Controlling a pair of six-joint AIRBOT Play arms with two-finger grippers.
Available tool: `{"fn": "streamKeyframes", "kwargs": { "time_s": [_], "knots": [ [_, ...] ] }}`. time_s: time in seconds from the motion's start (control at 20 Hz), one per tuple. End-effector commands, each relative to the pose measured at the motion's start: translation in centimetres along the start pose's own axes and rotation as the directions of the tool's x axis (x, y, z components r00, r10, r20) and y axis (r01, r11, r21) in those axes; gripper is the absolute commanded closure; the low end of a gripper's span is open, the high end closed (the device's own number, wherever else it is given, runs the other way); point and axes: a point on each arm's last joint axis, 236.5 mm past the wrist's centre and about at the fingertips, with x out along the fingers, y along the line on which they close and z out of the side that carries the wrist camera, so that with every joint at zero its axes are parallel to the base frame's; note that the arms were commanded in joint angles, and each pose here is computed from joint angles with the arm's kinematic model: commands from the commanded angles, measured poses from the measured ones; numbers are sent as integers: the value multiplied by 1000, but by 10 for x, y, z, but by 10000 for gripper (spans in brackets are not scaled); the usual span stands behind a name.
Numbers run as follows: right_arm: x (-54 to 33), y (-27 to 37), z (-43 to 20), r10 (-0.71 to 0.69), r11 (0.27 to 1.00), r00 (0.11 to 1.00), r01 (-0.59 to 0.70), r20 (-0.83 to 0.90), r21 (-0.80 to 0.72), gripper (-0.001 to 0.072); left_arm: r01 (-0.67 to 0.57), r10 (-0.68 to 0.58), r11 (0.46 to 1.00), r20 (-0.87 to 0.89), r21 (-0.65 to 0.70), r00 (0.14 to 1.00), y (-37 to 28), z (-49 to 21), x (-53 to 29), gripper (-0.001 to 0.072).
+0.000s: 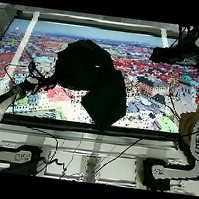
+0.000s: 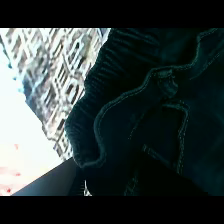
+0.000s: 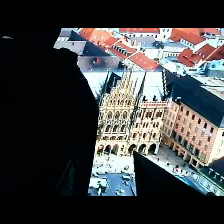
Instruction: Fold the clothes and pants, and hang the long-sleeved shirts on hangers.
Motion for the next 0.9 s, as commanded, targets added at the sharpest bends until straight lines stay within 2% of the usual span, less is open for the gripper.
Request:
{"fn": "streamKeyframes", "kwargs": {
  "time_s": [0.0, 0.05, 0.1, 0.2, 0.45, 0.7, 0.75, 0.8, 0.85],
  "knots": [
    [-1, 13, -20, 55, 998, 995, -54, -86, 7, 354, -3, 1, 1000, 110, 15, 994, -13, 20, 5, 382],
    [-2, 16, -28, 69, 998, 991, -69, -119, 4, 455, 0, -3, 1000, 119, 22, 993, -17, 22, 6, 531],
    [-2, 19, -34, 81, 997, 987, -82, -138, 0, 492, 5, -9, 999, 128, 33, 992, -20, 26, 5, 642],
    [-1, 25, -51, 106, 994, 980, -111, -166, -23, 691, 7, -21, 995, 141, 99, 990, -28, 33, 3, 646],
    [-22, 48, -139, 139, 984, 955, -163, -264, -74, 691, -9, -47, 955, 182, 296, 982, -43, 50, -13, 646],
    [-6, 131, -248, 196, 926, 902, -300, -386, -230, 689, -3, -60, 946, 185, 324, 981, -49, 52, -19, 646],
    [6, 149, -258, 209, 916, 901, -316, -380, -247, 574, -2, -61, 946, 182, 324, 981, -50, 51, -20, 646],
    [19, 165, -260, 225, 914, 911, -320, -346, -248, 266, 0, -61, 946, 178, 324, 982, -50, 50, -20, 646],
    [32, 184, -255, 253, 916, 923, -325, -289, -237, -8, 3, -61, 946, 167, 325, 984, -50, 48, -20, 646]
  ]
}}
